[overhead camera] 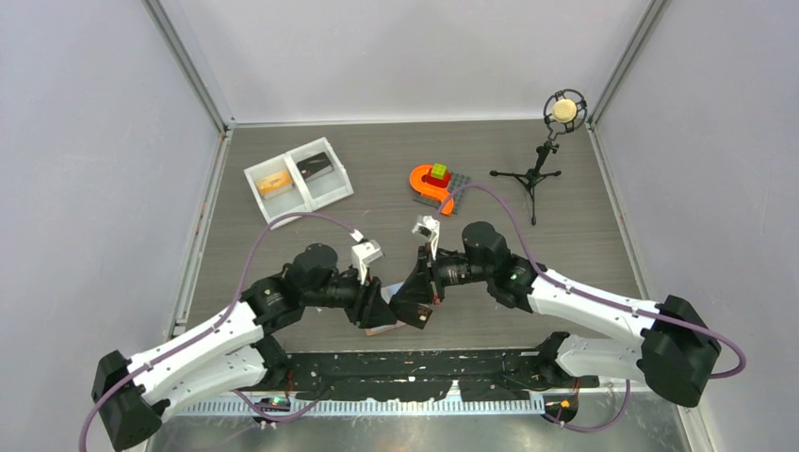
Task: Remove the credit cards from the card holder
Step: Place the credit card in the storage box.
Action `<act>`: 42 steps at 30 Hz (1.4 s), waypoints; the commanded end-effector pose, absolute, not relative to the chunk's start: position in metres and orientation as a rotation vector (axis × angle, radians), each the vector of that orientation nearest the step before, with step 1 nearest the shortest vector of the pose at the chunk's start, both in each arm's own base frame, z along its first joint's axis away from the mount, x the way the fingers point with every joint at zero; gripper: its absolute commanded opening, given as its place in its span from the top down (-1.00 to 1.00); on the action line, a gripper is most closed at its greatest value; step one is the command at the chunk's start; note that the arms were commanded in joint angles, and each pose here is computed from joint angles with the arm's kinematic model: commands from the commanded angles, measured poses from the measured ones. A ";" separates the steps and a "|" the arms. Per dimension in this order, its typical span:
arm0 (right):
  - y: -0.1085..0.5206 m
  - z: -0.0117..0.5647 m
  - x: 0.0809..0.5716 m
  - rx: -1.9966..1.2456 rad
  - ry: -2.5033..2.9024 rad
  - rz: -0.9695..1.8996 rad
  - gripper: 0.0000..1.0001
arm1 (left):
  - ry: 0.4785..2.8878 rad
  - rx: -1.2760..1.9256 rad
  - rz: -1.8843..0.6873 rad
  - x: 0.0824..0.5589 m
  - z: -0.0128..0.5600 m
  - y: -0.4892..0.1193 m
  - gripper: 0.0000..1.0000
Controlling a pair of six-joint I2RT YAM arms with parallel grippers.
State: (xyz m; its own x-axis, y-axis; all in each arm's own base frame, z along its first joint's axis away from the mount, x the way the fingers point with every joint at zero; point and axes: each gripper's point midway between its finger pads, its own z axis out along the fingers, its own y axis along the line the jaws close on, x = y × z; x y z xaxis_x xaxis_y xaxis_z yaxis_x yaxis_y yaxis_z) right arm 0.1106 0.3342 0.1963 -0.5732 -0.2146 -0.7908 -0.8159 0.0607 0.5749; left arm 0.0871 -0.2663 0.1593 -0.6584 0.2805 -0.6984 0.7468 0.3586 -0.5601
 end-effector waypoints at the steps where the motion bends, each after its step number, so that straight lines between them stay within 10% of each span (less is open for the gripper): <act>1: 0.333 0.243 0.156 -0.567 1.779 1.491 0.89 | 1.986 0.773 -1.294 0.108 0.202 -0.261 0.02; 14: 0.287 0.303 0.205 0.295 1.463 1.635 0.89 | 1.745 0.434 -1.445 0.142 0.265 -0.268 -0.22; 33: 0.239 0.289 0.222 0.733 1.268 1.607 0.89 | 1.672 0.236 -1.700 0.164 0.280 -0.299 -0.03; 36: 0.242 0.287 0.223 0.741 1.271 1.622 0.90 | 1.663 0.250 -1.728 0.165 0.283 -0.305 0.10; 42: 0.245 0.279 0.218 0.705 1.296 1.630 0.83 | 1.665 0.261 -1.731 0.166 0.284 -0.308 1.00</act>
